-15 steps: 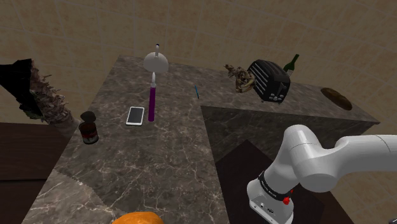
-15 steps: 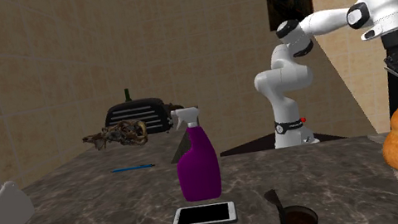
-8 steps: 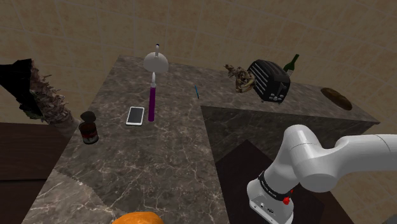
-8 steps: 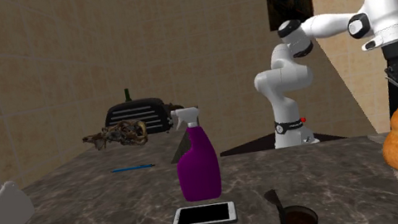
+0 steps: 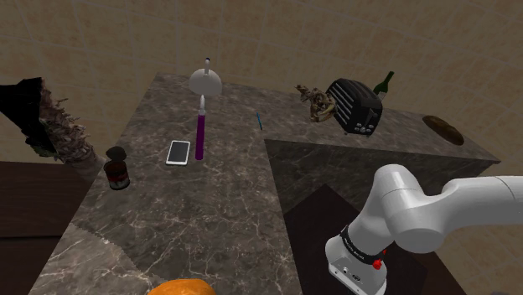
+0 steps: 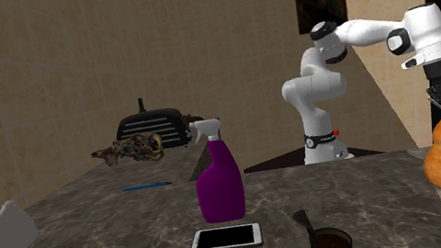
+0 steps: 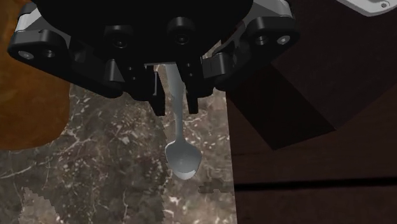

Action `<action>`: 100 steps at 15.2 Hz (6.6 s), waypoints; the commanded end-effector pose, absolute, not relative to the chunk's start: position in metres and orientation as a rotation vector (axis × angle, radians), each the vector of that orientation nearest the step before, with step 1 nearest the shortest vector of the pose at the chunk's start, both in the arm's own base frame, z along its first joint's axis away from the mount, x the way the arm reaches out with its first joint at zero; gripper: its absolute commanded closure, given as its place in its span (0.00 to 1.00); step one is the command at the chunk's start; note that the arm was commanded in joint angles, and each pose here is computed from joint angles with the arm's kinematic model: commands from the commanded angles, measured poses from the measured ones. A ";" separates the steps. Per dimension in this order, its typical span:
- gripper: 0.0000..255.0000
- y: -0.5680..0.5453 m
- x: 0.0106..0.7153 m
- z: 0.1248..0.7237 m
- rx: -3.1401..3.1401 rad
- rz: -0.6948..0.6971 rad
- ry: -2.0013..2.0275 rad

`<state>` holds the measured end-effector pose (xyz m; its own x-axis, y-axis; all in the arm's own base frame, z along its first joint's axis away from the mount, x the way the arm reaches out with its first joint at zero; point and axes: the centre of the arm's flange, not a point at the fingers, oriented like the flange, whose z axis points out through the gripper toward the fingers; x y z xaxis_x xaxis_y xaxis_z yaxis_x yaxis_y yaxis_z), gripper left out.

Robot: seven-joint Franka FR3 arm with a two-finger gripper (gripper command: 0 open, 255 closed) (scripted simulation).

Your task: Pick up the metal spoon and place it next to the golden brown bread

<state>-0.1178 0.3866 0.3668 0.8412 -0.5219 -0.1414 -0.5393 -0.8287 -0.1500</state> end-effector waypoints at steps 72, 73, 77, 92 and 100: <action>1.00 0.343 -0.084 0.303 -2.691 0.041 1.016; 1.00 0.343 -0.084 0.308 -2.691 0.041 1.016; 1.00 0.343 -0.084 0.329 -2.691 0.041 1.016; 1.00 0.343 -0.084 0.408 -2.691 0.041 1.016; 1.00 0.343 -0.084 0.450 -2.691 0.041 1.016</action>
